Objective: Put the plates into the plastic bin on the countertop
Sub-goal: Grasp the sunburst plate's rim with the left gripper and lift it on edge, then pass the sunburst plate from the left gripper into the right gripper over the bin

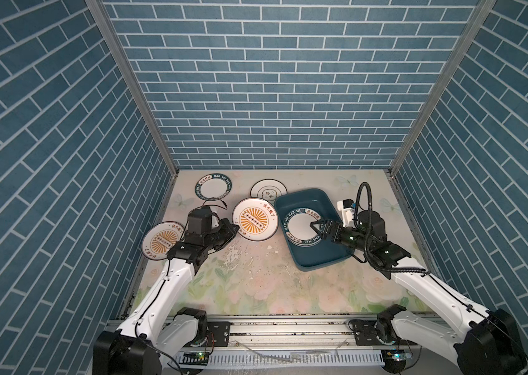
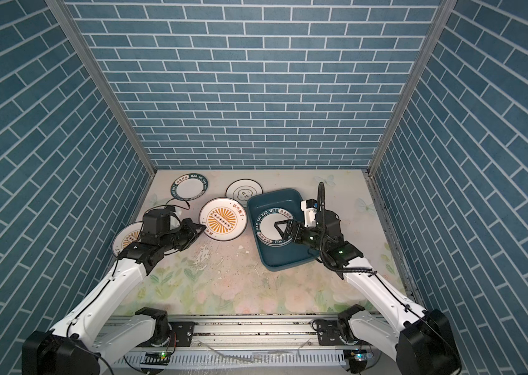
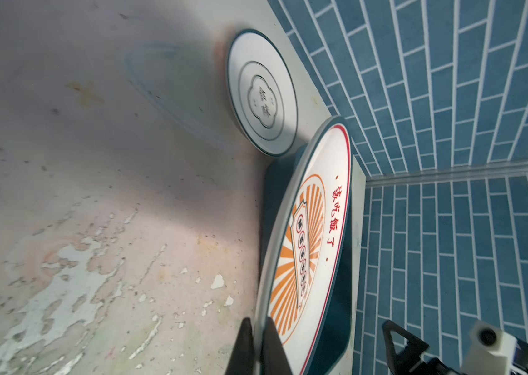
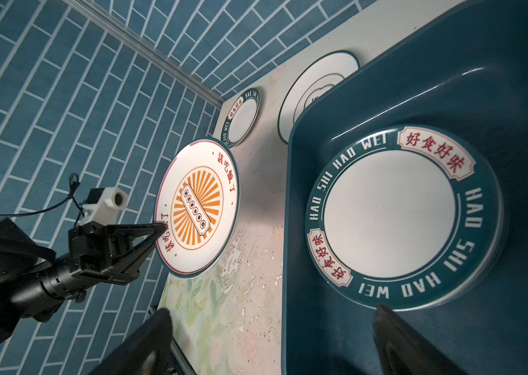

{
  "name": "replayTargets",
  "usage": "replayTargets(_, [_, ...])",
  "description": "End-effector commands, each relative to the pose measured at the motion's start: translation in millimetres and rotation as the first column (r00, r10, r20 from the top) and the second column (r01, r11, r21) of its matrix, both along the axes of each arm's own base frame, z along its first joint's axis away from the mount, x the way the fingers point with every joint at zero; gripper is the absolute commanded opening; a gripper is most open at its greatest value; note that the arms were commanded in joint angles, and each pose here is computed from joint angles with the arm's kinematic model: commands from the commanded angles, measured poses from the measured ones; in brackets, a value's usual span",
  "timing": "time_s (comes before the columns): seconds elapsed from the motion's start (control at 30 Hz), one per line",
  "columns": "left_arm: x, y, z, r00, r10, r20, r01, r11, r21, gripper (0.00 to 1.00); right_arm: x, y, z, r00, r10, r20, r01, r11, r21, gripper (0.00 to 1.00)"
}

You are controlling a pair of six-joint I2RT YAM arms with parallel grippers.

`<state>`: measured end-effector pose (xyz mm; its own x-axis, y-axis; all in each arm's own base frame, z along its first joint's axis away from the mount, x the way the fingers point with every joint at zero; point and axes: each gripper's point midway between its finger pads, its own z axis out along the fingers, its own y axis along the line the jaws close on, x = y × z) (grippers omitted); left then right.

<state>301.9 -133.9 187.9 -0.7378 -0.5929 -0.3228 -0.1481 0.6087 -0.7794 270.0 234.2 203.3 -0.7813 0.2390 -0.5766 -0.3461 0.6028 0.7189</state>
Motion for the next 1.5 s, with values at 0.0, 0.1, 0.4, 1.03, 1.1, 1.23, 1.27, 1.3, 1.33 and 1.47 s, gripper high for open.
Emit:
replayTargets(0.0, [6, -32, 35, 0.991, -0.09, 0.097, 0.095, 0.995, -0.042, 0.0, 2, 17, 21, 0.998, 0.047, 0.038, -0.049, 0.997, 0.054, 0.93])
replayTargets(0.1, [5, -58, 41, 0.981, -0.155, 0.118, 0.162, 0.985, -0.056, 0.0, 4, 25, 18, 0.997, 0.068, 0.022, -0.069, 0.996, 0.062, 0.87])
replayTargets(0.4, [2, -103, 54, 0.951, -0.264, 0.161, 0.276, 0.959, -0.058, 0.0, 13, 29, 8, 0.999, 0.04, -0.021, -0.039, 0.998, 0.055, 0.63])
replayTargets(1.03, [0, -110, 62, 0.937, -0.298, 0.181, 0.311, 0.949, -0.048, 0.25, 24, 23, 4, 0.996, -0.052, -0.068, 0.057, 0.995, 0.08, 0.01])
replayTargets(1.1, [0, -108, 63, 0.939, -0.292, 0.184, 0.303, 0.952, -0.038, 0.39, 25, 20, 2, 0.993, -0.076, -0.086, 0.083, 0.993, 0.083, 0.0])
replayTargets(1.23, [-2, -97, 65, 0.942, -0.273, 0.195, 0.274, 0.961, 0.022, 0.72, 27, 14, -1, 0.987, -0.117, -0.106, 0.125, 0.989, 0.075, 0.0])
replayTargets(1.27, [-3, -94, 66, 0.943, -0.266, 0.198, 0.264, 0.964, 0.037, 0.77, 27, 13, -1, 0.986, -0.126, -0.106, 0.134, 0.988, 0.074, 0.0])
replayTargets(1.3, [-3, -89, 66, 0.946, -0.256, 0.2, 0.25, 0.967, 0.057, 0.8, 28, 10, -1, 0.985, -0.139, -0.105, 0.147, 0.987, 0.07, 0.0])
replayTargets(1.33, [-4, -85, 66, 0.948, -0.247, 0.202, 0.237, 0.969, 0.073, 0.83, 28, 7, -2, 0.982, -0.154, -0.108, 0.162, 0.985, 0.063, 0.0])
replayTargets(1.47, [-11, -70, 65, 0.953, -0.225, 0.205, 0.201, 0.971, 0.132, 0.91, 30, -10, -6, 0.966, -0.23, -0.117, 0.235, 0.971, 0.032, 0.0])
